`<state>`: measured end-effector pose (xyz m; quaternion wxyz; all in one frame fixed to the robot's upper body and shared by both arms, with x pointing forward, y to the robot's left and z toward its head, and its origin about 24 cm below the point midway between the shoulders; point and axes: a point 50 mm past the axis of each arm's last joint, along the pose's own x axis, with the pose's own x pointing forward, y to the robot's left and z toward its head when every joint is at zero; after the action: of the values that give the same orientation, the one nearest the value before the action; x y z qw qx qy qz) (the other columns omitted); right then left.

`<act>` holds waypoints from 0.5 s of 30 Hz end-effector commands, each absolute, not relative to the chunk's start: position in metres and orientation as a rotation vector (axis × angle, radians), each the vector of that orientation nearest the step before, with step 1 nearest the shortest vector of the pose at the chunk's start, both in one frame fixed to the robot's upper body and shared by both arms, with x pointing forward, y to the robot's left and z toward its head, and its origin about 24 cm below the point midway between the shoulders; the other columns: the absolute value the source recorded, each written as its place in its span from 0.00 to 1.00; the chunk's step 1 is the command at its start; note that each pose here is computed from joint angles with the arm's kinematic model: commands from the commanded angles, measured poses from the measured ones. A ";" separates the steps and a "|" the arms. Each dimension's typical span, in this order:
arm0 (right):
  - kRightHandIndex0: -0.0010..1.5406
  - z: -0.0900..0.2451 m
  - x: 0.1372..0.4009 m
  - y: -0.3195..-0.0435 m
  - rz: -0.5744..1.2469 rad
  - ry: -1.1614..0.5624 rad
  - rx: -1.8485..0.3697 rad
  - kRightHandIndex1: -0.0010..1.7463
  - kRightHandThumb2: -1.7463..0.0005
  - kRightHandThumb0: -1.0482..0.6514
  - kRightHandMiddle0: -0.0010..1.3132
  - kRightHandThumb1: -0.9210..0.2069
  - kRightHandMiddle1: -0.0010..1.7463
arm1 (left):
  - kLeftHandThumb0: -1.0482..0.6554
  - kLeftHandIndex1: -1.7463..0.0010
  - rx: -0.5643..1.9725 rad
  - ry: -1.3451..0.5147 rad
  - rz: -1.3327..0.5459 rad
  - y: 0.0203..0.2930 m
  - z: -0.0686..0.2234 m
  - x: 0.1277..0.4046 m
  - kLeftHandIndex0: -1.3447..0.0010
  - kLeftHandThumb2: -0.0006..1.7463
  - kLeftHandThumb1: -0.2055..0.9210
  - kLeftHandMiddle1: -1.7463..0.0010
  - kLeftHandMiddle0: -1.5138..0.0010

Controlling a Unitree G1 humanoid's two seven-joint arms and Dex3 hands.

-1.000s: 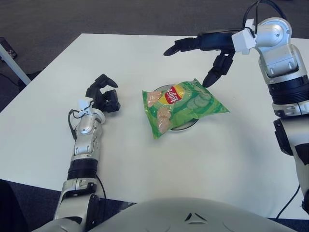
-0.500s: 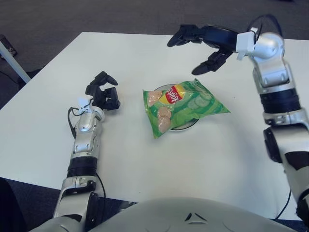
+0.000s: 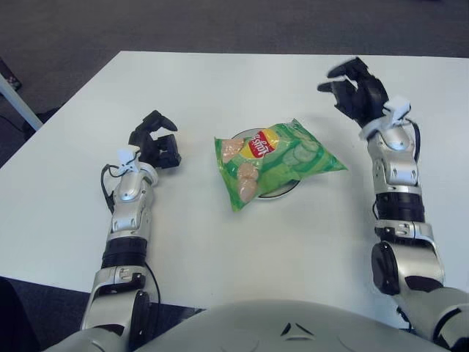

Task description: Put the snack into the plate.

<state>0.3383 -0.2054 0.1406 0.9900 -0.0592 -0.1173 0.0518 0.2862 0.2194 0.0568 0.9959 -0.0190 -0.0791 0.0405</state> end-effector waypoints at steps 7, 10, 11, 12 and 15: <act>0.21 0.146 0.341 -0.201 0.105 -0.253 -0.067 0.74 0.65 0.41 0.18 0.06 1.00 | 0.31 0.00 -0.094 0.013 0.111 0.211 0.007 0.260 0.49 0.82 0.38 0.00 0.13; 0.22 0.143 0.341 -0.204 0.098 -0.244 -0.061 0.77 0.61 0.40 0.20 0.11 1.00 | 0.31 0.00 -0.092 0.013 0.112 0.211 0.007 0.260 0.49 0.82 0.38 0.00 0.14; 0.22 0.140 0.339 -0.206 0.091 -0.236 -0.055 0.78 0.59 0.40 0.21 0.12 1.00 | 0.31 0.00 -0.091 0.013 0.113 0.211 0.007 0.260 0.49 0.82 0.38 0.00 0.14; 0.26 0.138 0.338 -0.208 0.086 -0.231 -0.051 0.78 0.57 0.48 0.23 0.17 1.00 | 0.31 0.00 -0.090 0.014 0.114 0.211 0.007 0.260 0.49 0.82 0.38 0.00 0.14; 0.33 0.132 0.334 -0.215 0.067 -0.216 -0.030 0.79 0.50 0.57 0.26 0.28 1.00 | 0.31 0.00 -0.092 0.015 0.117 0.212 0.008 0.260 0.49 0.82 0.38 0.00 0.14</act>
<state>0.3380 -0.2066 0.1392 0.9917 -0.0312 -0.1158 0.0468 0.2858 0.2208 0.0565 0.9959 -0.0122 -0.0795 0.0413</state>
